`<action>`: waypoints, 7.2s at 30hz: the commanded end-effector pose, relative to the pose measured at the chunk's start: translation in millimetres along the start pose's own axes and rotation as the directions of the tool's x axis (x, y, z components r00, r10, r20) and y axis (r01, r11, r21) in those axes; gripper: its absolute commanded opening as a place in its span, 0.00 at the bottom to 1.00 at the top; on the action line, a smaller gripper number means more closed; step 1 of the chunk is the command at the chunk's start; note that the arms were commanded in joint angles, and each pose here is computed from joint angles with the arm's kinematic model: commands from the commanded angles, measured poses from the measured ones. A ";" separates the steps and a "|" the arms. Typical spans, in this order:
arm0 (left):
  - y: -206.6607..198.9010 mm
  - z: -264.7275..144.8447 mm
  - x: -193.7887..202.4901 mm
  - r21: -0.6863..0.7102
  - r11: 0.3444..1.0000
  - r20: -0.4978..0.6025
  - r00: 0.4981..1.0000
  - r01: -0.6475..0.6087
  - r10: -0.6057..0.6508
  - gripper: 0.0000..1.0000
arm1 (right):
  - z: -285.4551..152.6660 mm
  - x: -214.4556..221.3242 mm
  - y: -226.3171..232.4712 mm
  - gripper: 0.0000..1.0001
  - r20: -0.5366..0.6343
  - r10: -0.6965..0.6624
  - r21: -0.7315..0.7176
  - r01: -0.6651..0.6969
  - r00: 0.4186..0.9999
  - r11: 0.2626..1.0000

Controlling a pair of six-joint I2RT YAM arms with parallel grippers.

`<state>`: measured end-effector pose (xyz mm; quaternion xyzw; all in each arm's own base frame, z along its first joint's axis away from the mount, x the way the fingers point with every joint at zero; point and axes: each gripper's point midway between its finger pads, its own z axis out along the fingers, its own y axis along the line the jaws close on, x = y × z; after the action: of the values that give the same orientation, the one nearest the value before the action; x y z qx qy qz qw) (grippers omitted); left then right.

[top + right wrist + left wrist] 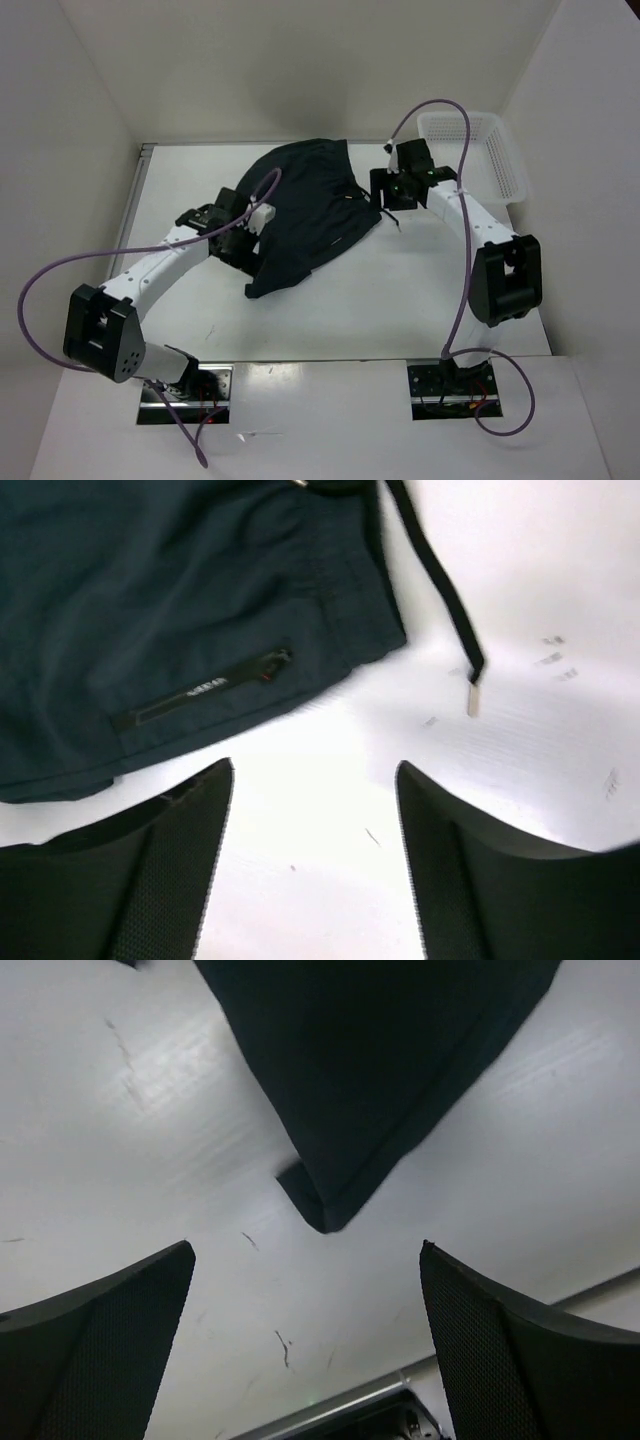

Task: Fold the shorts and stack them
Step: Move the shorts to the center of the board, then flatten the shorts out

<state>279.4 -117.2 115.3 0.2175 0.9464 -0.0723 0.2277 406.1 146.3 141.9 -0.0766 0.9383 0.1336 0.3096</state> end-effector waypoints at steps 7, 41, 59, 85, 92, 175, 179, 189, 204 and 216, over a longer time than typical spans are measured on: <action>-13.4 42.6 31.7 -0.052 0.992 -0.126 0.986 -0.113 0.106 1.00 | 58.8 -16.2 -36.2 0.62 0.008 0.111 0.057 -0.112 0.994 0.992; -13.3 84.0 68.5 -0.076 0.983 -0.237 0.961 -0.164 0.142 0.00 | 119.6 26.5 -19.9 0.43 -0.179 0.278 -0.089 -0.297 0.944 0.951; 229.6 -181.4 -264.1 -0.489 0.668 0.771 0.636 0.561 0.030 0.00 | -144.4 -309.2 48.5 0.00 0.738 -0.069 -0.068 0.175 0.671 0.982; -14.4 -63.2 116.0 -0.062 0.986 -0.177 0.973 -0.158 0.145 0.44 | -135.9 111.2 39.8 0.09 0.152 -0.478 -0.374 0.498 0.865 0.782; -17.9 -75.6 102.0 -0.056 0.987 -0.088 0.985 -0.151 0.146 0.70 | -148.5 119.9 14.2 0.89 -0.022 -0.771 -0.300 0.732 0.636 0.612; 223.4 181.1 -285.6 -0.244 0.942 0.425 0.899 0.230 -0.110 0.87 | 62.3 107.5 -11.7 0.59 -0.334 -0.410 -0.156 0.379 0.849 0.912; 224.6 201.2 -267.8 -0.253 0.939 0.374 0.919 0.232 -0.127 0.83 | 65.8 115.1 -18.2 0.59 -0.364 -0.427 -0.153 0.400 0.828 0.904; 196.4 249.9 -221.1 -0.154 0.968 0.207 0.964 0.199 -0.165 0.68 | 63.1 117.9 -27.0 0.59 -0.373 -0.459 -0.134 0.443 0.806 0.886; 207.3 128.2 -347.9 -0.315 0.914 0.604 0.797 0.257 -0.015 0.00 | 30.0 81.3 -19.7 0.60 -0.239 -0.519 -0.058 0.522 0.820 0.851; 231.2 152.2 -345.7 -0.412 0.843 0.641 0.767 0.345 -0.001 0.94 | 22.2 70.6 -15.0 0.66 -0.177 -0.545 -0.055 0.544 0.820 0.837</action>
<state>714.0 -81.1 104.7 0.0419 0.8422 0.0753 0.5322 360.5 128.5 53.2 -0.3443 0.9167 0.0323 0.2001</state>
